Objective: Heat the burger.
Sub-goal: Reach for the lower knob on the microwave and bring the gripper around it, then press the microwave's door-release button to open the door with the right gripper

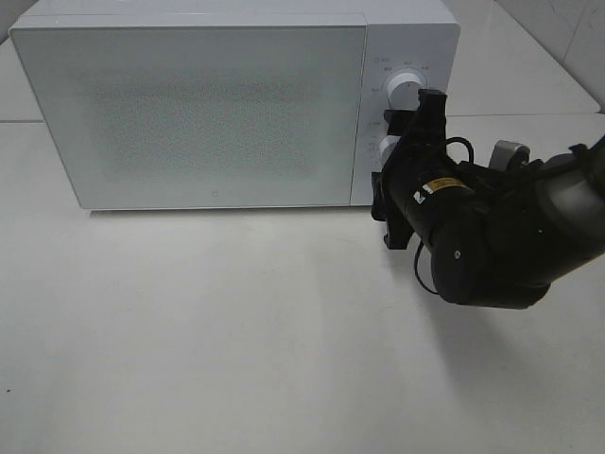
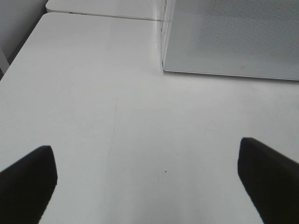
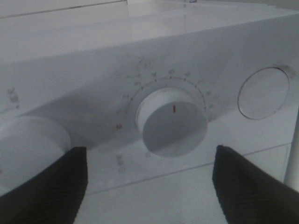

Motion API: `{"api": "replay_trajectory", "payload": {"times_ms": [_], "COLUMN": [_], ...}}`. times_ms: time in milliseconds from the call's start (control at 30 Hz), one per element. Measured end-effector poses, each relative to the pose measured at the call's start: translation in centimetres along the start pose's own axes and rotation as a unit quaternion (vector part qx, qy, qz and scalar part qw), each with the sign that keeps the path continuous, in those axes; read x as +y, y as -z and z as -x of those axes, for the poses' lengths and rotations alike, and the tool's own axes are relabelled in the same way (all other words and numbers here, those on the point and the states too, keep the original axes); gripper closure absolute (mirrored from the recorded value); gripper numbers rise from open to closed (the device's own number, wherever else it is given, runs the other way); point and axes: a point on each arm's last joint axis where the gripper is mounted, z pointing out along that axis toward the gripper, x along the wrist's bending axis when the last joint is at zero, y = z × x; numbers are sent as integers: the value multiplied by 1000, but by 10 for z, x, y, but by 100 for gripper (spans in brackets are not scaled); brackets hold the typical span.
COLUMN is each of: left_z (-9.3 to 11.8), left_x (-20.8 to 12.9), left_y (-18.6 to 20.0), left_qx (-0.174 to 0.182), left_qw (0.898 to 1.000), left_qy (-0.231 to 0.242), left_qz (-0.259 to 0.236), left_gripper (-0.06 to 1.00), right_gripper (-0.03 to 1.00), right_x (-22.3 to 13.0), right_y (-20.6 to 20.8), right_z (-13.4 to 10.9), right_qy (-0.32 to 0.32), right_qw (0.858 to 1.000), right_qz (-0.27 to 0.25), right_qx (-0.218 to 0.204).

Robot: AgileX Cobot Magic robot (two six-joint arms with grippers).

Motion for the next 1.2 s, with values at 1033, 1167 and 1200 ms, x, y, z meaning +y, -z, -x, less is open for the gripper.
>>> {"api": "replay_trajectory", "payload": {"times_ms": [1033,1167,1200], "left_z": [0,0,0], "left_x": [0,0,0], "left_y": [0,0,0], "left_qx": [0,0,0], "left_qw": [1000,1000,1000], "left_qy": [0,0,0], "left_qz": [0,0,0], "left_gripper": [-3,-3,-3], "right_gripper": [23,23,23], "right_x": [54,60,60], "right_y": [54,68,68], "right_z": [-64,-80,-80], "right_qy": [656,698,698], "right_qw": [670,620,620], "right_qz": [-235,-239,-239], "right_qx": [-255,-268,-268]}}
